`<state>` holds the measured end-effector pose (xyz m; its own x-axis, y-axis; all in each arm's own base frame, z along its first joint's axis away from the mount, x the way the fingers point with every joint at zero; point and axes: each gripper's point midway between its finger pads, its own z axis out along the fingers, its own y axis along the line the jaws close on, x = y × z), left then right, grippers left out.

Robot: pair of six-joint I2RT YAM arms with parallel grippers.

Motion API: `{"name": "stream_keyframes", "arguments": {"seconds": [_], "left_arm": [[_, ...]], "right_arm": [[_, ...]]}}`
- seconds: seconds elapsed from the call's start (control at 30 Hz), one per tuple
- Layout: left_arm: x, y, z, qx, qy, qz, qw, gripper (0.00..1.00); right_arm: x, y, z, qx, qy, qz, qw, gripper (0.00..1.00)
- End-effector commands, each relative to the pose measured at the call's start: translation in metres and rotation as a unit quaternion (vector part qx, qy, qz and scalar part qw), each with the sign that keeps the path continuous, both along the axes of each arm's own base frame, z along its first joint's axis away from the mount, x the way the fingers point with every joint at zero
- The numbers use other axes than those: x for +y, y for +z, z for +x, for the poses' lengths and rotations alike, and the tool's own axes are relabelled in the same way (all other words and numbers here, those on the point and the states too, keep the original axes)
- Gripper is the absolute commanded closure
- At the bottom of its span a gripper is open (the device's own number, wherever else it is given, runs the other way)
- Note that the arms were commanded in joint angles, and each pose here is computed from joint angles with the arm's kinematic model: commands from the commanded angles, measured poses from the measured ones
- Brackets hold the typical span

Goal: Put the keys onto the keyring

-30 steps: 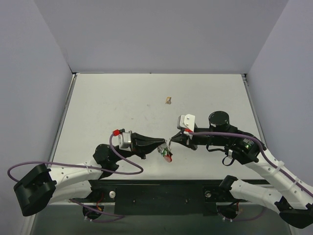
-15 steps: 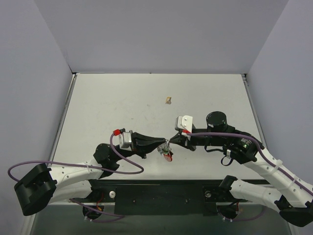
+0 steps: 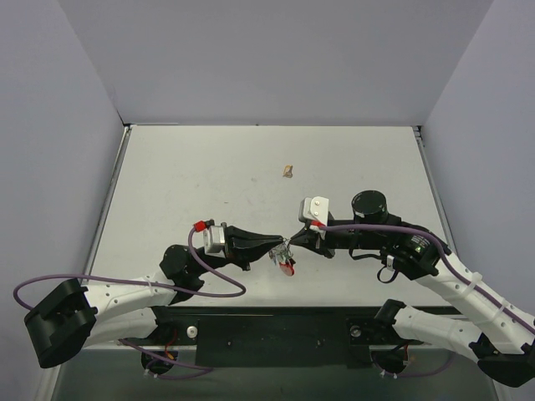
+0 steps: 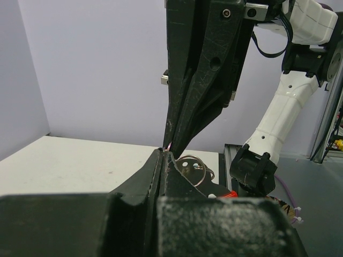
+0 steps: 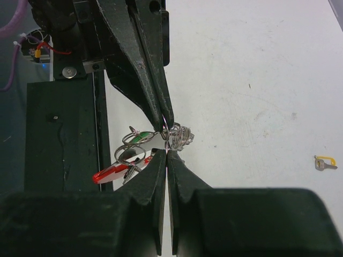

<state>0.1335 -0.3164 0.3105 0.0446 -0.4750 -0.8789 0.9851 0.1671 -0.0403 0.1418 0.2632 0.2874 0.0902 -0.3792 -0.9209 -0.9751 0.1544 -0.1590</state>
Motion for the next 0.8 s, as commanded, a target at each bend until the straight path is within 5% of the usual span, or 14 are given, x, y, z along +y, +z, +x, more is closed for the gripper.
{"name": "stream_keyframes", "arguments": {"seconds": [0.0,0.77], "left_arm": [[0.009,0.049,-0.009,-0.055,-0.005,-0.068,0.996,1.0],[0.005,0.048,-0.012,-0.056,-0.02,-0.065,0.996,1.0]], "right_arm": [[0.005,0.005,0.001,0.001,-0.001,0.016,1.0,1.0],[0.007,0.015,0.007,0.021,-0.022,0.049,0.998,1.0]]}}
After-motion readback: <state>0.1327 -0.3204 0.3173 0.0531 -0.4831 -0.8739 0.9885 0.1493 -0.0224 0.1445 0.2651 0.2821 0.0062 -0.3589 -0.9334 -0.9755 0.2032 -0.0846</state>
